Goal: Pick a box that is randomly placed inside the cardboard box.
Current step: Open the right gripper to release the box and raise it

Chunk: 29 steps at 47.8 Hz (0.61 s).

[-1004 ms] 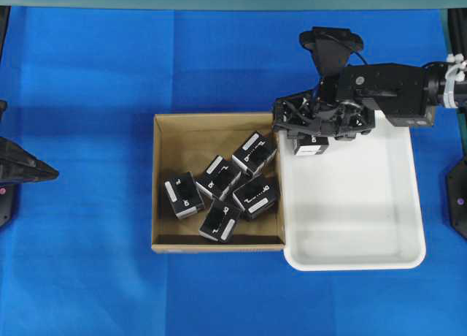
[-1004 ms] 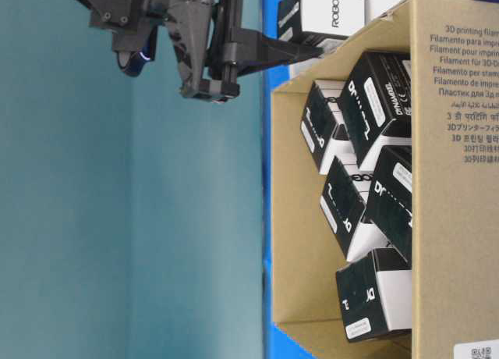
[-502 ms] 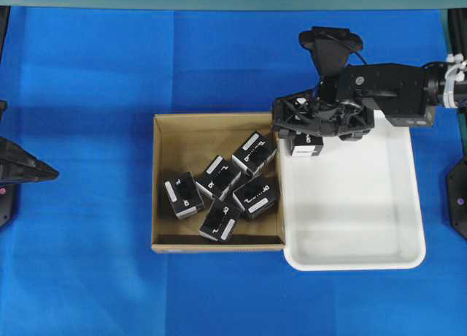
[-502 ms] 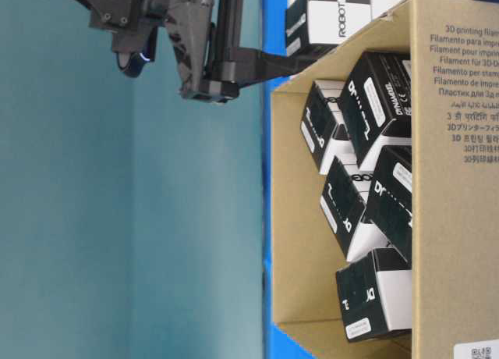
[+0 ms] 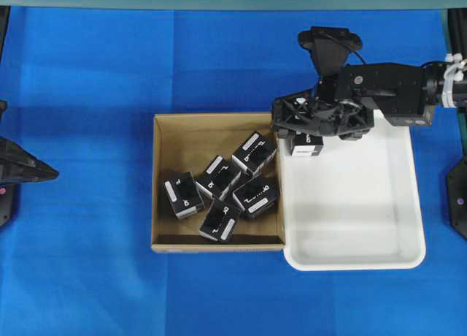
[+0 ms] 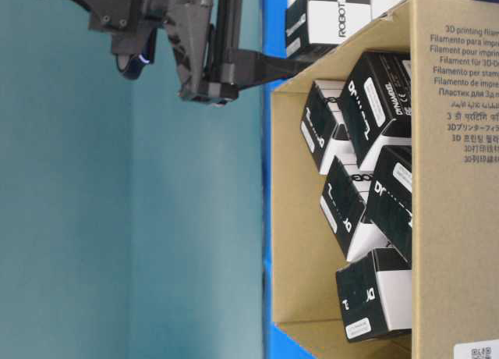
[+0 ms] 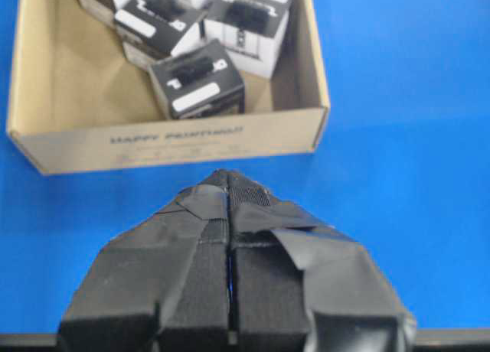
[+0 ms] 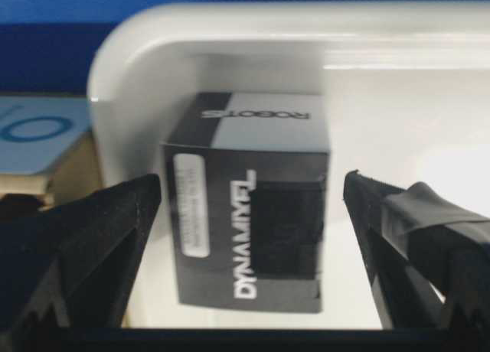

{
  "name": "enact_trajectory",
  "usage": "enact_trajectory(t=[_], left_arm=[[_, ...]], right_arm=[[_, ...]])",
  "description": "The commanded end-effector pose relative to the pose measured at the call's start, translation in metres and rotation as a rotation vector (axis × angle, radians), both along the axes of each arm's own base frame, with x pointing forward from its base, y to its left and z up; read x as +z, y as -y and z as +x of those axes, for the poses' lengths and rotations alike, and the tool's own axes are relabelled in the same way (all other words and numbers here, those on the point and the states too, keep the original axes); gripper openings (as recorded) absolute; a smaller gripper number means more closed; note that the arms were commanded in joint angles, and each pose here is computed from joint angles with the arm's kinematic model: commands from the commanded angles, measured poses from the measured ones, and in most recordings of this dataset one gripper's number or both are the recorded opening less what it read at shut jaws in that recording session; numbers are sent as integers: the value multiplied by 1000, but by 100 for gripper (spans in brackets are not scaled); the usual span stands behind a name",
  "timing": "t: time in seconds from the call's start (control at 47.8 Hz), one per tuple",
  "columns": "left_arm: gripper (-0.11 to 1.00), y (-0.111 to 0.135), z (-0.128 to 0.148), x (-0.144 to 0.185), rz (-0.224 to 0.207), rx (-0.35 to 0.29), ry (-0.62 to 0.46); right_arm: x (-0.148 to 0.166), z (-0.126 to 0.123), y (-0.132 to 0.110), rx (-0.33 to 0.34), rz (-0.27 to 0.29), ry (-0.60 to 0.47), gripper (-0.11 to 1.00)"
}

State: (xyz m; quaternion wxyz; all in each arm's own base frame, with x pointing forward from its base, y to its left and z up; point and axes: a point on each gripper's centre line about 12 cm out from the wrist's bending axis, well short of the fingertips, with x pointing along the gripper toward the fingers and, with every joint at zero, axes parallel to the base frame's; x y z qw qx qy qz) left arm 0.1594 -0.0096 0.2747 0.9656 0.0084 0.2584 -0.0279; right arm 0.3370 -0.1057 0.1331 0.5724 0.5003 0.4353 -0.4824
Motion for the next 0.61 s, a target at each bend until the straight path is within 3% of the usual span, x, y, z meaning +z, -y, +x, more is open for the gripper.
enact_trajectory(t=[0.0, 0.209, 0.586], left_arm=[[-7, 0, 2, 11, 1, -1, 26], [-7, 0, 3, 11, -14, 7, 30], [-7, 0, 1, 13, -17, 8, 37]], right_arm=[[23, 7, 1, 7, -19, 58, 99], [76, 9, 1, 37, -56, 133, 99], [143, 25, -4, 317, -204, 292, 98]])
